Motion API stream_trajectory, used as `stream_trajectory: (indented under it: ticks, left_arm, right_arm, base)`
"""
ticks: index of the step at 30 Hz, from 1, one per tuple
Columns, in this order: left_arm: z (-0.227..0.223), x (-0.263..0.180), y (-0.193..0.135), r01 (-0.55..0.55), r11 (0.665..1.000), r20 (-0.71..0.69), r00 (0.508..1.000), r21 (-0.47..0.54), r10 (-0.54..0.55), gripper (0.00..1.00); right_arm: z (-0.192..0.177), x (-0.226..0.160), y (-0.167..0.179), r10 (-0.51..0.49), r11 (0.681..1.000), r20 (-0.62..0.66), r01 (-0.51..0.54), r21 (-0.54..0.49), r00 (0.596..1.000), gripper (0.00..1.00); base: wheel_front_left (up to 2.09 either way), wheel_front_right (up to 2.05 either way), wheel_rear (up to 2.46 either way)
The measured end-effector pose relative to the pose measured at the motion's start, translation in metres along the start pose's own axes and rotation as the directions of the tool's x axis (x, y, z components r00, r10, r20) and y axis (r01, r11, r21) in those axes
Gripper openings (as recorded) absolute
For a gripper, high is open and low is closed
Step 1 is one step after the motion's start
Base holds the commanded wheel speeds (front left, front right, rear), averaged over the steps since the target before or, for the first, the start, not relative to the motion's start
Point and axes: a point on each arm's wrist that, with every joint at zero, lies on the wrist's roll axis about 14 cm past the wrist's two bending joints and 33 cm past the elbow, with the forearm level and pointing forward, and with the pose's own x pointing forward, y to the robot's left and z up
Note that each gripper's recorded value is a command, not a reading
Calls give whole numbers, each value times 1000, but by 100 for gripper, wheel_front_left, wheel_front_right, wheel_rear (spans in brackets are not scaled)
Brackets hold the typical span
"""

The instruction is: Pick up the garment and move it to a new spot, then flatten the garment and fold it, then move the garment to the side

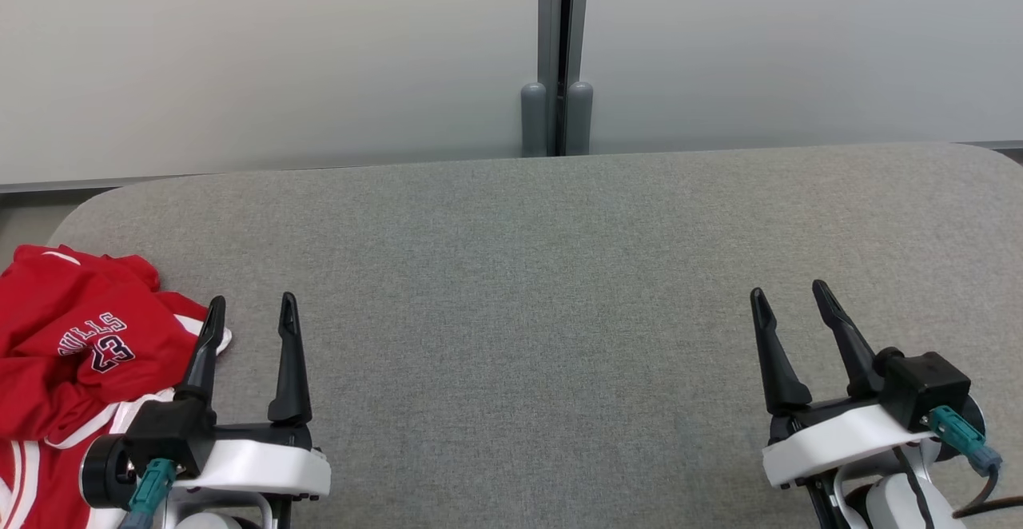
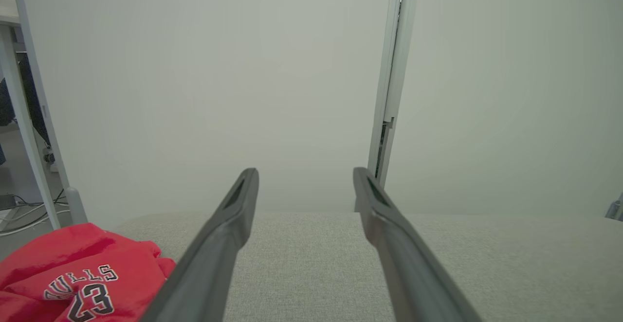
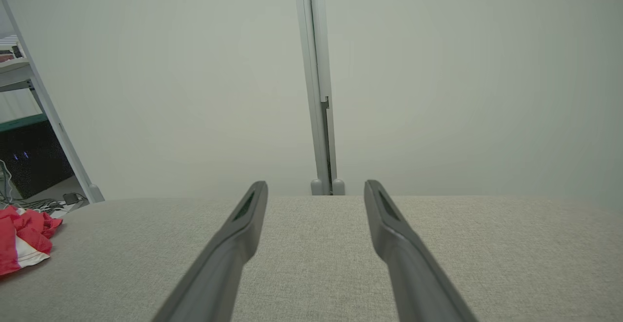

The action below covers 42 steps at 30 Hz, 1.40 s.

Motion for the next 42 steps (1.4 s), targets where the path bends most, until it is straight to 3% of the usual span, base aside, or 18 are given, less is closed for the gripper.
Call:
stream_trajectory:
  ticks: [28,42]
  left_arm:
    - [-4,-3,1,1,1000,-9,1000,22,0,100]
    - [2,-26,50,-145,989,-4,989,33,145,100]
  right_arm:
    - [-4,1,4,17,1000,-8,-17,0,1000,100]
    - [-16,18,47,139,989,-33,-137,47,990,100]
  base:
    - [0,0,0]
    - [0,0,0]
